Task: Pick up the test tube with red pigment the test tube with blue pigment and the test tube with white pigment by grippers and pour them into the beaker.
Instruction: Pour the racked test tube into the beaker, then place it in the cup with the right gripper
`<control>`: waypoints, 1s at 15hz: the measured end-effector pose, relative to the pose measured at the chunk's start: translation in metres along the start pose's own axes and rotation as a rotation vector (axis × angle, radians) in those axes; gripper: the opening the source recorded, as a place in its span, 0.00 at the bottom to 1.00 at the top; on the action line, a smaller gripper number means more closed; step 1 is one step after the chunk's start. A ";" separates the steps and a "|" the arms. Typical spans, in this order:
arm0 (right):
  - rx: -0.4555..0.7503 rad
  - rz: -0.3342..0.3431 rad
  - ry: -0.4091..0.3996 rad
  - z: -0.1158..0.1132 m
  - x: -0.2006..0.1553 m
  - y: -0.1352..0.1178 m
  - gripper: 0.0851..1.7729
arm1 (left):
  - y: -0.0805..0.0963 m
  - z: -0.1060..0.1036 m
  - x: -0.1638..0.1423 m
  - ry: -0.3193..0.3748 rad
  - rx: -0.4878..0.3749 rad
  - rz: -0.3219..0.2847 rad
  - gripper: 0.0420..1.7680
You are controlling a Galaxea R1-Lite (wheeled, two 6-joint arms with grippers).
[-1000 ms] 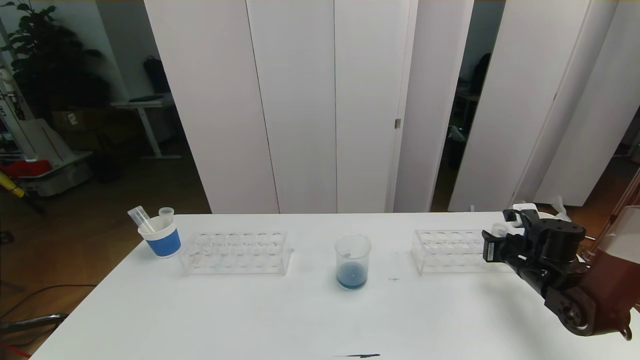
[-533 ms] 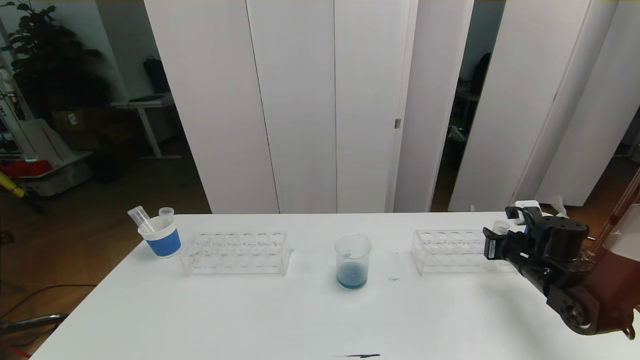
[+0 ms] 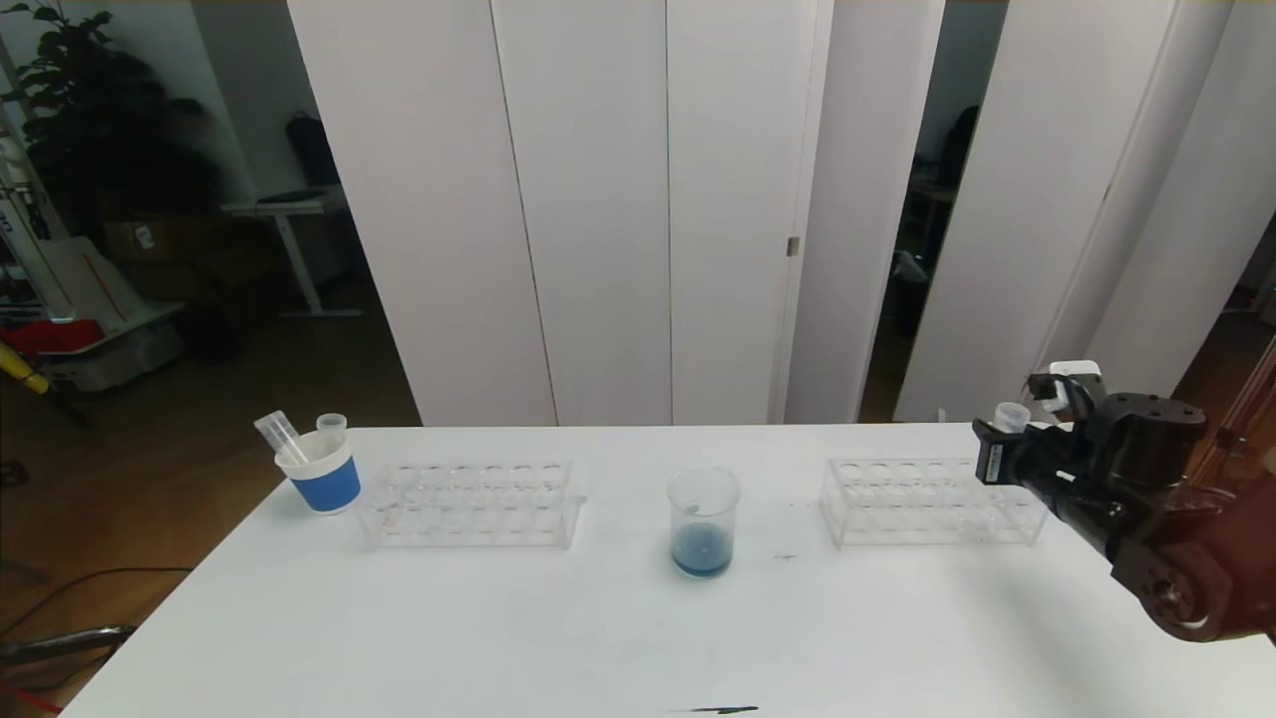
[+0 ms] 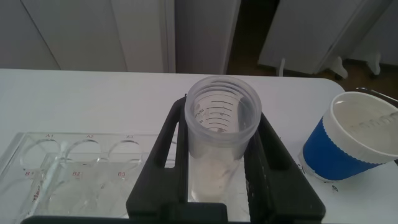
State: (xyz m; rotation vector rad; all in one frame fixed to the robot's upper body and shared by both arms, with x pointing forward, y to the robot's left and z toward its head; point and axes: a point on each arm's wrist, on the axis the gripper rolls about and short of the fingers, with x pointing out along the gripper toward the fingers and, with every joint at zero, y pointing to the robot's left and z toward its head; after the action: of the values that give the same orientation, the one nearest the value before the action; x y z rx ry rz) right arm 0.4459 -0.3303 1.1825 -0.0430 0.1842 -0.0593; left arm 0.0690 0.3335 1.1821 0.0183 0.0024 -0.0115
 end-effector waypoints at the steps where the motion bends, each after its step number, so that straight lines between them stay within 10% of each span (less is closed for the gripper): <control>1: 0.001 -0.002 0.000 0.009 0.000 -0.001 0.29 | 0.000 0.000 0.000 0.000 0.000 0.000 0.99; 7: 0.025 0.039 0.021 0.087 0.012 0.003 0.29 | 0.000 0.000 0.000 0.000 0.000 0.000 0.99; 15: -0.024 0.562 -0.093 0.183 0.013 0.016 0.29 | 0.000 0.000 0.000 0.000 0.000 0.000 0.99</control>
State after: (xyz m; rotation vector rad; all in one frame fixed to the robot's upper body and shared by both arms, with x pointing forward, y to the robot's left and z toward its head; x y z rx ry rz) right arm 0.4930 -0.3084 1.3593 -0.0168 0.0984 0.5046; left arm 0.0690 0.3335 1.1821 0.0183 0.0024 -0.0113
